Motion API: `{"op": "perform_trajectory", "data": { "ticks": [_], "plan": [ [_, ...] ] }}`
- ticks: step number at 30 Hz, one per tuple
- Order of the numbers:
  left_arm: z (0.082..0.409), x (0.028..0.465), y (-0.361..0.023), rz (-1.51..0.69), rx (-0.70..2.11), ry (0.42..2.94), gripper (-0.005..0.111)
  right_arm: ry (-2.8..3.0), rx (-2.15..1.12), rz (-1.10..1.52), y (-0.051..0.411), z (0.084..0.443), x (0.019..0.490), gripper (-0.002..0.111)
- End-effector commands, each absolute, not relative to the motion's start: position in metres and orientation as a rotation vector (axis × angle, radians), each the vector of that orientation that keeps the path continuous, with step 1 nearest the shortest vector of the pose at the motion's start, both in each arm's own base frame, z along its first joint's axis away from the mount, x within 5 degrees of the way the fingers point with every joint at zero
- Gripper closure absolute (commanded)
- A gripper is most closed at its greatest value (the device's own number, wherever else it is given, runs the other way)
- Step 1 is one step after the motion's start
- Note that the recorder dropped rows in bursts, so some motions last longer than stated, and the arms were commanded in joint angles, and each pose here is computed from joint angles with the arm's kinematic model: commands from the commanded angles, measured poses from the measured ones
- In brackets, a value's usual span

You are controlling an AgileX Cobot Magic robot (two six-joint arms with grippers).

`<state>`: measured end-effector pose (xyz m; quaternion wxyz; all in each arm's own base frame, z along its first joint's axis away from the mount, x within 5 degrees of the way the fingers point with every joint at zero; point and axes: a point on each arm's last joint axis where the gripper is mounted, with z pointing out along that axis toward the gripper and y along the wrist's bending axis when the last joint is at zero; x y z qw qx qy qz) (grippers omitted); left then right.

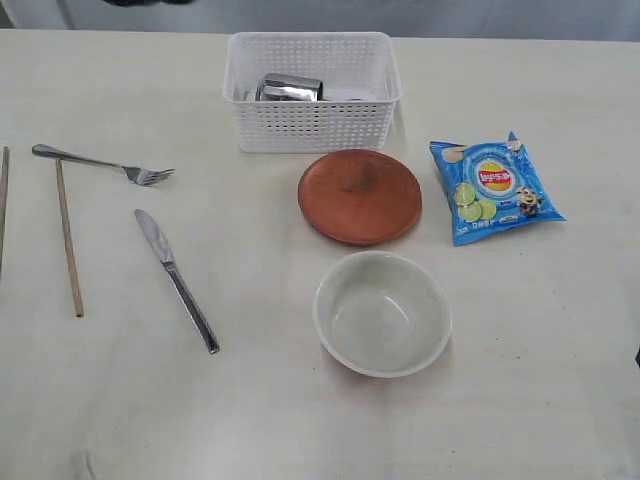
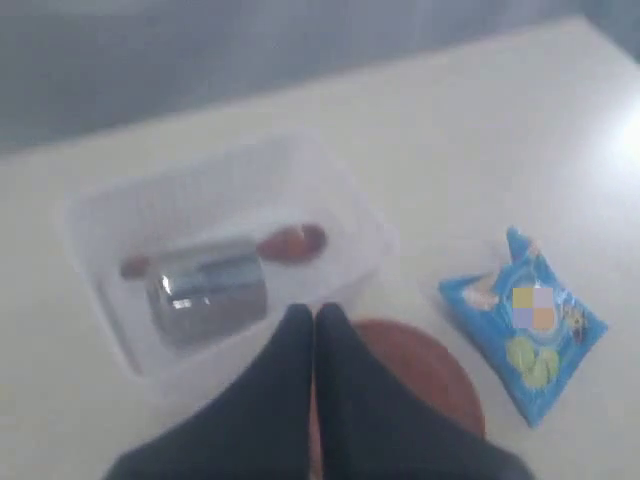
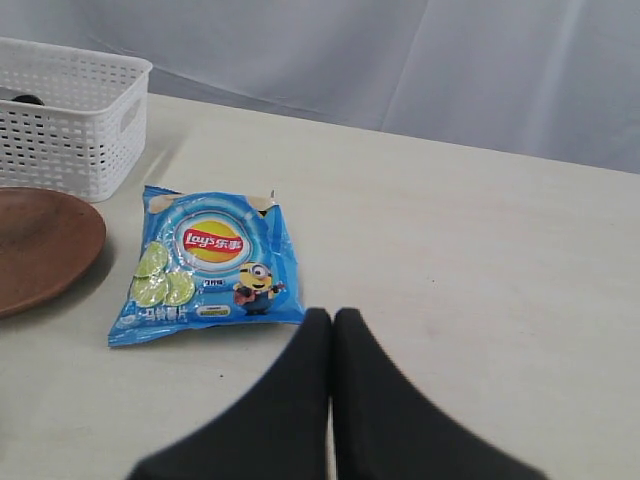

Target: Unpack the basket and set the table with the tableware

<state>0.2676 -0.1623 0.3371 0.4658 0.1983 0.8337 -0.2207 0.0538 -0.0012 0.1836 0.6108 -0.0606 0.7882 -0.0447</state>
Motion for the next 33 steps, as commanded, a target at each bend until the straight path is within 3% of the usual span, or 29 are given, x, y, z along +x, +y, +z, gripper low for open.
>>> {"op": "perform_trajectory", "data": {
  "ticks": [1, 10, 19, 23, 26, 31, 33],
  "plan": [
    [0.366, 0.216, -0.122, -0.496, 0.35, 1.762, 0.107, 1.815, -0.142, -0.109, -0.001, 0.183, 0.054, 0.109],
    [0.36, 0.115, -0.05, -0.376, 0.201, 1.316, 0.107, 1.815, -0.142, -0.109, -0.001, 0.183, 0.054, 0.109],
    [0.337, 0.075, -0.032, -0.391, 0.23, 1.265, 0.107, 1.815, -0.142, -0.109, -0.001, 0.183, 0.054, 0.109],
    [0.33, 0.075, -0.039, -0.486, 0.268, 1.435, 0.107, 1.815, -0.142, -0.109, -0.001, 0.183, 0.054, 0.109],
    [0.317, 0.1, -0.045, -0.422, 0.261, 1.666, 0.107, 1.815, -0.142, -0.109, -0.001, 0.183, 0.054, 0.109],
    [0.298, 0.156, -0.015, -0.212, 0.033, 2.063, 0.107, 1.815, -0.142, -0.109, -0.001, 0.183, 0.054, 0.109],
    [0.289, 0.177, -0.002, -0.25, -0.164, 2.179, 0.107, 1.815, -0.142, -0.109, -0.001, 0.183, 0.054, 0.109]
  ]
}}
